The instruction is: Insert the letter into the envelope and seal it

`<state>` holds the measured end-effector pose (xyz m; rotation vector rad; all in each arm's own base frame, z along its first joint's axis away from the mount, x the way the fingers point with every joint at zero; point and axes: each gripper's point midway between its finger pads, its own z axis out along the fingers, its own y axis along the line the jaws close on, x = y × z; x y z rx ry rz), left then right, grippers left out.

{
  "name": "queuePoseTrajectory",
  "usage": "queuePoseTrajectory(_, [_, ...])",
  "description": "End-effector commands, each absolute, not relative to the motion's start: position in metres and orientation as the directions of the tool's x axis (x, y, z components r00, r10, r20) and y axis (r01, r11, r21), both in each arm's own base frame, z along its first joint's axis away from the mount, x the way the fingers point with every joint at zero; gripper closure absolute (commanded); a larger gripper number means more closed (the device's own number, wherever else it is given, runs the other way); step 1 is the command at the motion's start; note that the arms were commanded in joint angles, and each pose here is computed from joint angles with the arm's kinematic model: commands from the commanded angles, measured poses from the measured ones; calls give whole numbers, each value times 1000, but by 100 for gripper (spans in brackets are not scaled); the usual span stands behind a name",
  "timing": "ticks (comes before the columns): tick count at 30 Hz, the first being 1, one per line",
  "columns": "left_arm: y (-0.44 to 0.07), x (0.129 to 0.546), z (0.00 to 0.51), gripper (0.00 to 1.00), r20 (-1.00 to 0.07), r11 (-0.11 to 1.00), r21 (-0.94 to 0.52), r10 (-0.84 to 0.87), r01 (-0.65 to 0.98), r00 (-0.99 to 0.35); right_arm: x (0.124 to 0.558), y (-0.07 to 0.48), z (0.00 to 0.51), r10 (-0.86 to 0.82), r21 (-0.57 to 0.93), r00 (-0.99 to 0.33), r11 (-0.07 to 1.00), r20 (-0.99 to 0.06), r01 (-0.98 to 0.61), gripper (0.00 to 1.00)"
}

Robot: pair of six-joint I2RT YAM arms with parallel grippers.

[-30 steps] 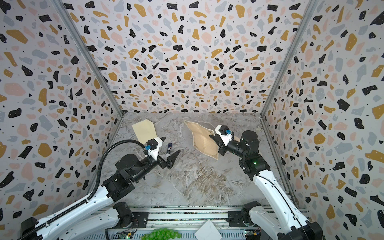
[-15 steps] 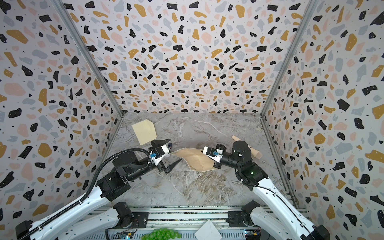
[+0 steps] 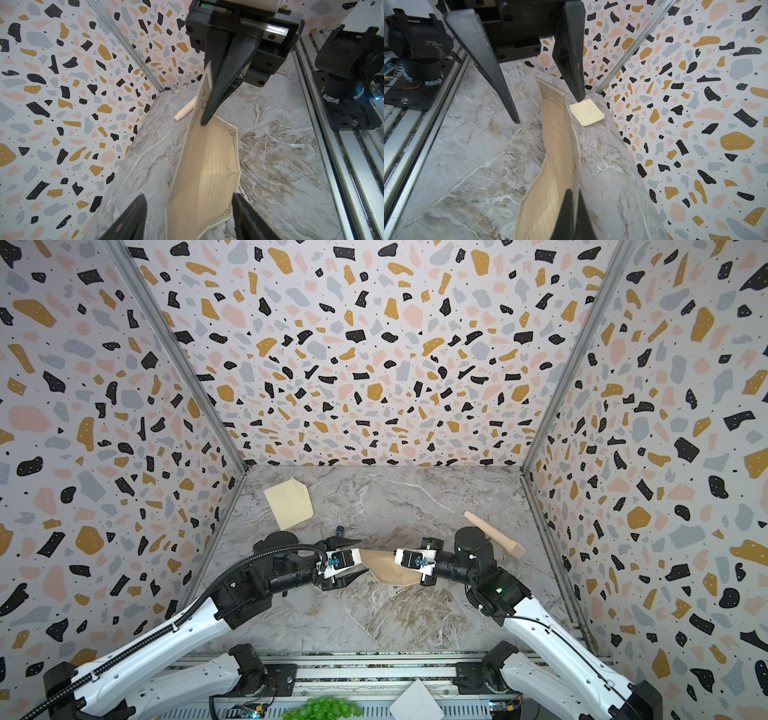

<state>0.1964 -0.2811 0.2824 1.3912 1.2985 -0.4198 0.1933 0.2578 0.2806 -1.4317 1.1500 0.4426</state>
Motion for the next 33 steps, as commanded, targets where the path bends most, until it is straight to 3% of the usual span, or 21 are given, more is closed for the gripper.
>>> queuePoseTrajectory(1, [-282,198,296,47,-819,235,496,447,836,361,189,259,280,-386,-553,464,159,-797,-818,100])
queuePoseTrajectory(11, [-284,199,286,100,-812,218,488,469,845,347,189,261,282,-372,-547,459,175,-807,-819,100])
queuePoseTrajectory(17, [-282,198,291,100,-814,225,498,454,837,362,189,261,282,-360,-522,434,196,-826,-830,98])
queuePoseTrajectory(20, [-280,197,296,100,-815,240,509,442,827,374,192,258,286,-352,-495,400,240,-846,-835,92])
queuePoseTrajectory(22, [-278,198,301,100,-815,255,519,436,816,383,196,254,290,-343,-461,358,296,-868,-836,82])
queuePoseTrajectory(24, [-275,199,306,100,-813,278,532,431,800,391,199,247,294,-334,-424,309,359,-890,-832,60])
queuePoseTrajectory(27, [-270,199,314,100,-811,305,548,423,779,405,201,235,294,-319,-374,248,434,-915,-820,41])
queuePoseTrajectory(29, [-267,199,321,100,-810,321,557,412,766,417,202,226,293,-295,-323,195,493,-936,-808,32])
queuePoseTrajectory(33, [-264,195,330,100,-812,333,564,390,756,434,195,221,282,-253,-242,124,518,-959,-821,28])
